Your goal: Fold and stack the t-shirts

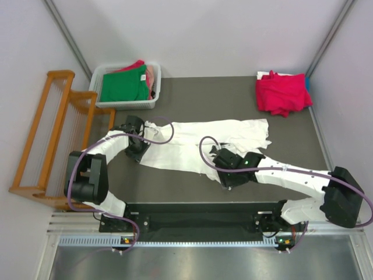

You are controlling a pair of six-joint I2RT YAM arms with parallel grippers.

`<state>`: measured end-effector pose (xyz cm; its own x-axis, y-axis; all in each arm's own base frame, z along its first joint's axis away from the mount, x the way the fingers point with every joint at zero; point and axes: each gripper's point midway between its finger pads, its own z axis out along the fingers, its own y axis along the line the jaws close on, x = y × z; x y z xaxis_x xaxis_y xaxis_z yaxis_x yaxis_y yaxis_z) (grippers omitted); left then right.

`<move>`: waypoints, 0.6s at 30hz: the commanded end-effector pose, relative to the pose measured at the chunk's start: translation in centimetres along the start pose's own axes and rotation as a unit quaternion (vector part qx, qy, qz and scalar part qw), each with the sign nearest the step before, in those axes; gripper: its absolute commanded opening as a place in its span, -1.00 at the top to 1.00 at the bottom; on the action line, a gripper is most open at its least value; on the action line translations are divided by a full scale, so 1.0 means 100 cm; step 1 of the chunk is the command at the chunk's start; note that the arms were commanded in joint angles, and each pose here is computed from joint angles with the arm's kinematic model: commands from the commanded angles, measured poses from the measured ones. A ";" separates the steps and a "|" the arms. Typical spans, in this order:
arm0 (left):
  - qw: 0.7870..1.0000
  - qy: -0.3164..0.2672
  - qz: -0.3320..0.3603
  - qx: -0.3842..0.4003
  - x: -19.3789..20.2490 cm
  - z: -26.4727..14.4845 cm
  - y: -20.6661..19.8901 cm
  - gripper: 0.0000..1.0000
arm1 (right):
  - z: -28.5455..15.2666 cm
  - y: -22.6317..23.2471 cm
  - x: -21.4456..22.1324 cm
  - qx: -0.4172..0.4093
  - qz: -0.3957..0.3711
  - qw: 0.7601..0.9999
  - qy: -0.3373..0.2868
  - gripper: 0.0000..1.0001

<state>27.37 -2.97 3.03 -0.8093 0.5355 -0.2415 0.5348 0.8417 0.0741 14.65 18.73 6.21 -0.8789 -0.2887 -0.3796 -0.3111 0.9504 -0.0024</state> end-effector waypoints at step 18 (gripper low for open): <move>1.000 -0.019 0.000 -0.003 -0.013 -0.014 0.005 0.54 | 0.022 0.018 0.008 -0.007 -0.031 0.999 0.007 -0.08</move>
<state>27.41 -2.98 3.36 -0.8101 0.5356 -0.2383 0.5352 0.8416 0.0723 13.37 18.60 3.35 -0.8832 -0.3431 -0.3196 -0.3484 0.9364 -0.0425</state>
